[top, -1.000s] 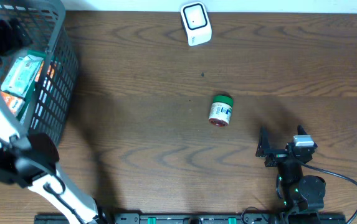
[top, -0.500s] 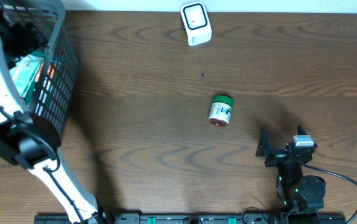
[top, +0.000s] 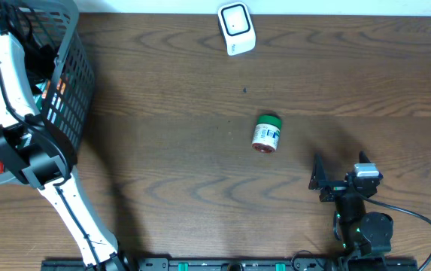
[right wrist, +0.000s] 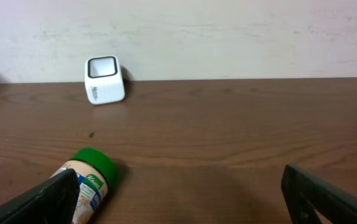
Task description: Scan the item barcode
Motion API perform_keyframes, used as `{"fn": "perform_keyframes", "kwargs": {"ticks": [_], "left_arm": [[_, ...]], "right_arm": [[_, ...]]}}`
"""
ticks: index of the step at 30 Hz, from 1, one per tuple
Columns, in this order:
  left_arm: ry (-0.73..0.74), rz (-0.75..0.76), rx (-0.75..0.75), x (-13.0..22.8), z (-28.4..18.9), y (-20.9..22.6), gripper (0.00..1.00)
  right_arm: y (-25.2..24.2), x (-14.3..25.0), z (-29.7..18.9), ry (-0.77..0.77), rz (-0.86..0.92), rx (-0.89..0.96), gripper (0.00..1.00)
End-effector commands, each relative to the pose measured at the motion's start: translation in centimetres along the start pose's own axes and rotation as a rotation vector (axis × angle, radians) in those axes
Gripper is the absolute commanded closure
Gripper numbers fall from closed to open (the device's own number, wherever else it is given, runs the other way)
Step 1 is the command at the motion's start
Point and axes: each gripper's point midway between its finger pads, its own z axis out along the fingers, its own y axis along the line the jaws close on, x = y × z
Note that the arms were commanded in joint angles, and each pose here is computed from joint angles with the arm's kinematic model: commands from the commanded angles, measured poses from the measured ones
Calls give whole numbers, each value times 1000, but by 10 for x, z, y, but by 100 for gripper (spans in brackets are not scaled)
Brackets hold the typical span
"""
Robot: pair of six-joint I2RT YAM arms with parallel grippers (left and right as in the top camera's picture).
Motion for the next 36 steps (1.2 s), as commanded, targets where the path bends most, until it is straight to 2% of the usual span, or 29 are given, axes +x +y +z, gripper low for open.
{"fn": "perform_keyframes", "kwargs": {"ticks": [1, 6, 10, 13, 18, 22, 23, 24, 25, 26, 29, 36], "left_arm": [[66, 28, -2, 6, 31, -1, 0], [86, 35, -5, 11, 34, -2, 0], [57, 35, 1, 11, 8, -3, 0], [-35, 42, 18, 4, -32, -7, 0], [-269, 61, 58, -10, -119, -16, 0], [-388, 25, 28, -10, -165, -7, 0], [-372, 14, 19, 0, -173, -1, 14], [-348, 8, 13, 9, -175, 2, 58], [-309, -2, 4, 23, -178, 7, 93], [-237, -18, -2, 50, -185, 14, 93], [-144, -34, -26, 89, -197, 22, 93], [-158, -45, -36, 137, -224, 31, 93]], "right_arm": [[1, 1, 0, 3, 12, -1, 1], [1, 1, 0, 3, 12, -1, 1], [1, 1, 0, 3, 12, -1, 1], [1, 1, 0, 3, 12, -1, 1], [1, 1, 0, 3, 12, -1, 1], [1, 1, 0, 3, 12, -1, 1], [1, 1, 0, 3, 12, -1, 1], [1, 1, 0, 3, 12, -1, 1], [1, 1, 0, 3, 12, -1, 1], [1, 1, 0, 3, 12, -1, 1], [1, 1, 0, 3, 12, -1, 1], [1, 1, 0, 3, 12, -1, 1]]}}
